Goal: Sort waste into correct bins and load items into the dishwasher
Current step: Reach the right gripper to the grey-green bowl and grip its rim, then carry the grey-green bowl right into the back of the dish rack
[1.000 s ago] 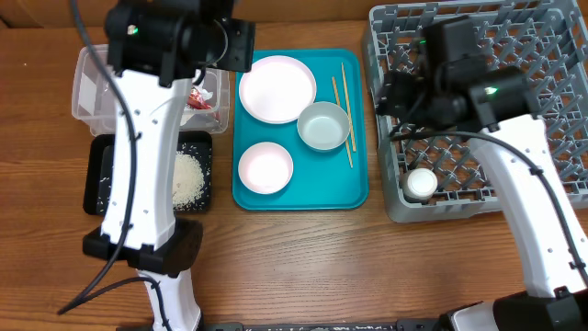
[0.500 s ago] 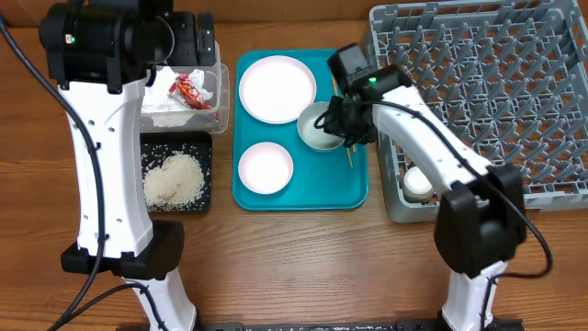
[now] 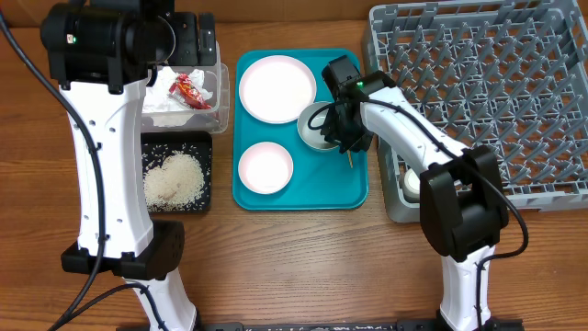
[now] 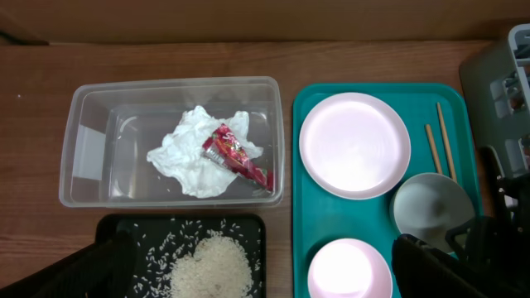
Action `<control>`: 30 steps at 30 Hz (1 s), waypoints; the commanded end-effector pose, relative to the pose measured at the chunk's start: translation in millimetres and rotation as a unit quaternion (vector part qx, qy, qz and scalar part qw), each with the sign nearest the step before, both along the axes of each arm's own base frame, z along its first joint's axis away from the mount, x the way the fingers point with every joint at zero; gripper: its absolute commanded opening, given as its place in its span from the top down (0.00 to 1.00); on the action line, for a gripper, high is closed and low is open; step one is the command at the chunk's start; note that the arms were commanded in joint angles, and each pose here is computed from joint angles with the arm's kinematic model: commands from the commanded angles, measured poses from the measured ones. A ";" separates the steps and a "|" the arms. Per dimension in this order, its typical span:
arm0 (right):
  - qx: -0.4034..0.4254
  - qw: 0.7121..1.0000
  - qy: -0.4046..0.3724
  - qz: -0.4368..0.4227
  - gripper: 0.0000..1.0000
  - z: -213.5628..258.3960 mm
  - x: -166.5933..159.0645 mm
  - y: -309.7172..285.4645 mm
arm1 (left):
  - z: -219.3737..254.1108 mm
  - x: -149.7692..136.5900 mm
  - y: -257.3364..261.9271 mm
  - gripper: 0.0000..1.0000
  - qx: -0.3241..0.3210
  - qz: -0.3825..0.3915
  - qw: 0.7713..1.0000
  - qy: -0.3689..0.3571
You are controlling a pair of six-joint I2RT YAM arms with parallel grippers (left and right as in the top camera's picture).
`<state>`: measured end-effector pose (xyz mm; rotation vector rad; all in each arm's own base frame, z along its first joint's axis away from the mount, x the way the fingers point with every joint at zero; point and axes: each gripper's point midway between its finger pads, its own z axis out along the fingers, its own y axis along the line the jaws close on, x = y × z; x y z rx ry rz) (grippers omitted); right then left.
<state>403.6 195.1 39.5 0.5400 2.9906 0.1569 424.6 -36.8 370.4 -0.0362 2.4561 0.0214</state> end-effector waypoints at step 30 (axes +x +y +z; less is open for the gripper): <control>-0.092 0.979 -0.182 0.002 0.96 149.5 54.7 -41.2 | 4.3 -3.6 0.9 0.00 0.003 0.001 1.000 -0.005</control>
